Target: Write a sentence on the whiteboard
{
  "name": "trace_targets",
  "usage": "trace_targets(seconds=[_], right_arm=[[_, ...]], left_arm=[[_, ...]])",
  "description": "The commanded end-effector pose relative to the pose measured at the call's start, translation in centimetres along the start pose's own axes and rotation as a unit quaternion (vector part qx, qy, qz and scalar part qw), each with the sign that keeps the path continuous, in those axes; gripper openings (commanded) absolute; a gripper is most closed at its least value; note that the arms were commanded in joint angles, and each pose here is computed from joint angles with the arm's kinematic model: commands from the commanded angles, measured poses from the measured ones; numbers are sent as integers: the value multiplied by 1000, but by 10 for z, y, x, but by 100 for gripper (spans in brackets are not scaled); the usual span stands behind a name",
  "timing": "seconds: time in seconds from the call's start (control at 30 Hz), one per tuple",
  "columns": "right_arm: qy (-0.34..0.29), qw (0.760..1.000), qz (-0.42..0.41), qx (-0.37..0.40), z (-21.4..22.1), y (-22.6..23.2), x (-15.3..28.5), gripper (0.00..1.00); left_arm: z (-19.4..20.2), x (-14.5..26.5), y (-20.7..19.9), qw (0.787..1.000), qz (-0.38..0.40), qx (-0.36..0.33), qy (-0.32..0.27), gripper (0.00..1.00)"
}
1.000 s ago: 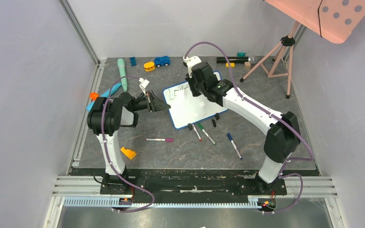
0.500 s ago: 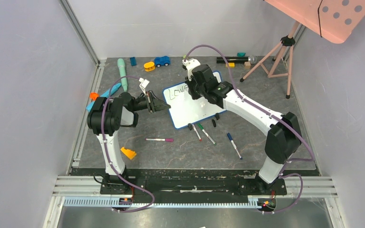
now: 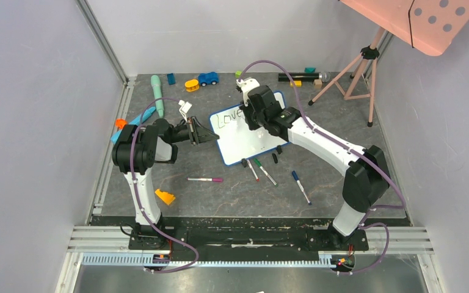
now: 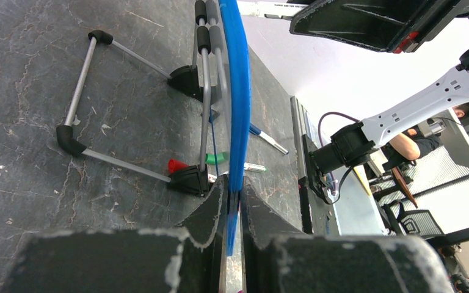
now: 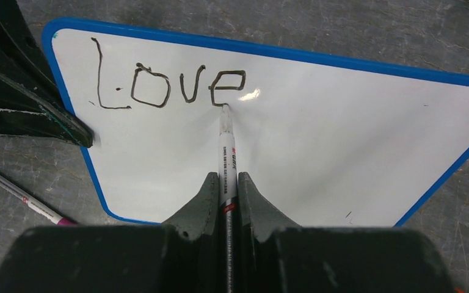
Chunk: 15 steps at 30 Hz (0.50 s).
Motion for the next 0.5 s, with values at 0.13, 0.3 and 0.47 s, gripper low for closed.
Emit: trace_targets(seconds=[0.13,0.3,0.47], right_arm=[[-10,999,41,-9,-11,-13,13,0],[-26,999,39,-13,-17,-15,23,0],[-42,998,47,-11,-23,-19,37,0]], left_arm=[[4,-1,-4,999,18,-12,33,2],[3,-1,-4,999,18,-12,33,2],[3,-1,-4,999,19,-12,33,2]])
Point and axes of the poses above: each gripper's point midway between its finger pads, its own x axis back along the fingers, its own y axis along the line the jaws close on, z = x × y, the point moved 9 cm from there along x, back along the fingers, and after that the axes turned 14 degrees about x, right-handed, at the moved point
